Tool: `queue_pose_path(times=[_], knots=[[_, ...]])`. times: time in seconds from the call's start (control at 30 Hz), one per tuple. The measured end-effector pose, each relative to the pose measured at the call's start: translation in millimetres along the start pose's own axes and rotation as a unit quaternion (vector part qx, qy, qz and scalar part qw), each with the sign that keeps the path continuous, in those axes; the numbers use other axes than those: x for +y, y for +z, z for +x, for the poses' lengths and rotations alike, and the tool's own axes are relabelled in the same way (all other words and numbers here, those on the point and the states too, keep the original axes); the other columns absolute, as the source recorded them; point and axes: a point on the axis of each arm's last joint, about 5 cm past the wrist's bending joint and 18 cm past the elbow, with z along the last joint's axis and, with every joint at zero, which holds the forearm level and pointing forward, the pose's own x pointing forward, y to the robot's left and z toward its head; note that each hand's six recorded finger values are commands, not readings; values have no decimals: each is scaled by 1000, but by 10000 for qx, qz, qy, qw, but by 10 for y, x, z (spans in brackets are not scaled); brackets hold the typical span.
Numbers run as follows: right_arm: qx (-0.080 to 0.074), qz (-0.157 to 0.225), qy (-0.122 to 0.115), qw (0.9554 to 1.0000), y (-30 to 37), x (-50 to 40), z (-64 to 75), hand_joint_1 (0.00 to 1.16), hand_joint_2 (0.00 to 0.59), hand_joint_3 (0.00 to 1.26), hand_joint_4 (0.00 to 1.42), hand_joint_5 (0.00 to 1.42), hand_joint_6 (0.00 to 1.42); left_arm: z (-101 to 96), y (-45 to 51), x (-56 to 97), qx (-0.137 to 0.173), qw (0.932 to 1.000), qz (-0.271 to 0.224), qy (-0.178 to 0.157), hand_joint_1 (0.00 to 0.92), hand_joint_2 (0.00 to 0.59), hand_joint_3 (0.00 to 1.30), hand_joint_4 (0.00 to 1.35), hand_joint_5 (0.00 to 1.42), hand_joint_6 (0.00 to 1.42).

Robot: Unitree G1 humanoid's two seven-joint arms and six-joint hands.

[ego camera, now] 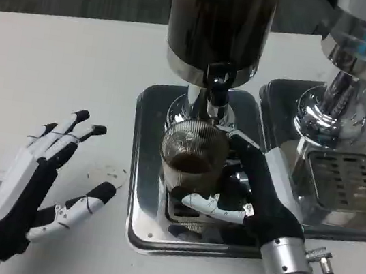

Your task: Grasp the cup under the faucet to collect the drink, then remove the cup.

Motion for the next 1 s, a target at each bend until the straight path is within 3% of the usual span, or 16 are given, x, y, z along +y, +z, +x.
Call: queue_pose_path(times=[1.0], knots=[[-65,-119,-174,9998,33,-47,-196,1010,152,552,577,601,731,-56,115,-1,-132,9998,-124,-34,0,216,241,81,230,121]])
